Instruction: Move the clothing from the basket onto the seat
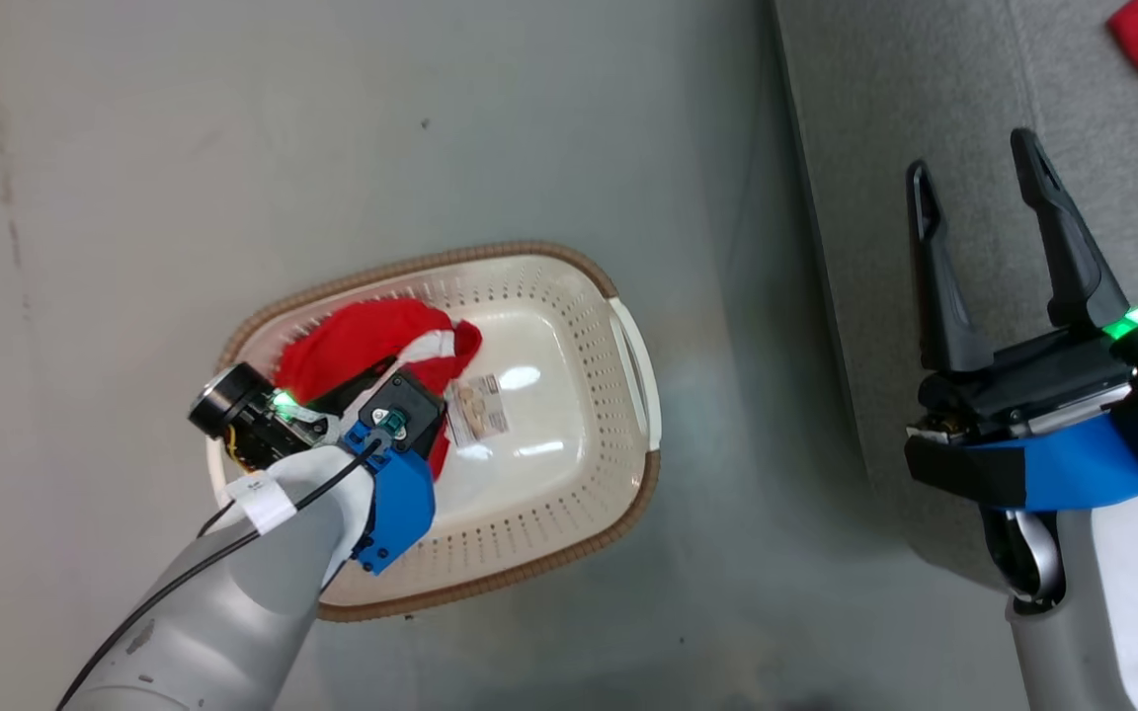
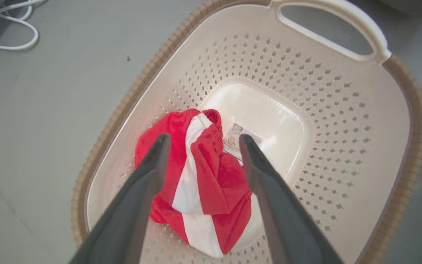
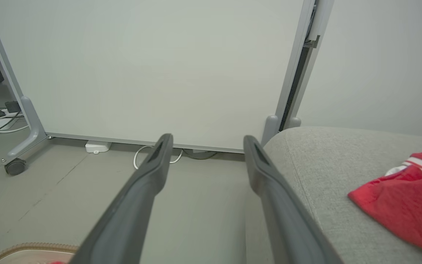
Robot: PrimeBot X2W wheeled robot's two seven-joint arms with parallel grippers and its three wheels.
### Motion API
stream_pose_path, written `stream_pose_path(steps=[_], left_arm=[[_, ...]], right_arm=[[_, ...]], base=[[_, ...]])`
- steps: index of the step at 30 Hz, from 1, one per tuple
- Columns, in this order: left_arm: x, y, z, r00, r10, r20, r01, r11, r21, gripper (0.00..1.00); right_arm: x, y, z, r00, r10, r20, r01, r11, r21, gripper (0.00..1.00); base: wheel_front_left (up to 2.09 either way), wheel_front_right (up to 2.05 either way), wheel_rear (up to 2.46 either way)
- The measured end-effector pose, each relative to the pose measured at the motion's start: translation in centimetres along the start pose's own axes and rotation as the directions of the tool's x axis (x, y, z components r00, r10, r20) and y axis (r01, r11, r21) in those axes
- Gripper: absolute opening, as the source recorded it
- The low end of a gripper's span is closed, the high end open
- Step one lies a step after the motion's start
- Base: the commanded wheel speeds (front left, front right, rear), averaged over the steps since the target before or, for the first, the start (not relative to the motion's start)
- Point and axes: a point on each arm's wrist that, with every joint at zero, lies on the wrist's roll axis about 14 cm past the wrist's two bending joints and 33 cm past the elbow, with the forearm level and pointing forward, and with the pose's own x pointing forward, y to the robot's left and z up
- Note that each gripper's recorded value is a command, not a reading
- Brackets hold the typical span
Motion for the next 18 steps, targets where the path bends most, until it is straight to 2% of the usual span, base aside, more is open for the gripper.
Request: stream_pose_path(steps=[6, 11, 18], left_arm=[[2.3, -0.6, -2.9, 0.992, -0.062, -0.107, 0.068, 0.996, 0.055, 1.0], [3.5, -0.4, -6.1, 0.971, -0.082, -0.226, 0.098, 0.994, 0.057, 1.0], [5.3, 0.0, -8.3, 0.953, -0.089, -0.289, 0.113, 0.991, 0.067, 1.0]], right_arm=[[0.8, -0.5, -2.2, 0.999, -0.004, -0.035, 0.004, 1.0, -0.019, 1.0], [1.0, -1.0, -4.1, 0.998, -0.014, -0.068, 0.011, 0.999, -0.043, 1.0], [1.1, -1.1, -6.0, 0.995, -0.023, -0.099, 0.018, 0.998, -0.052, 1.0]], base=[[0.0, 0.0, 0.0], [0.0, 0.0, 0.0], [0.0, 0.0, 0.0]])
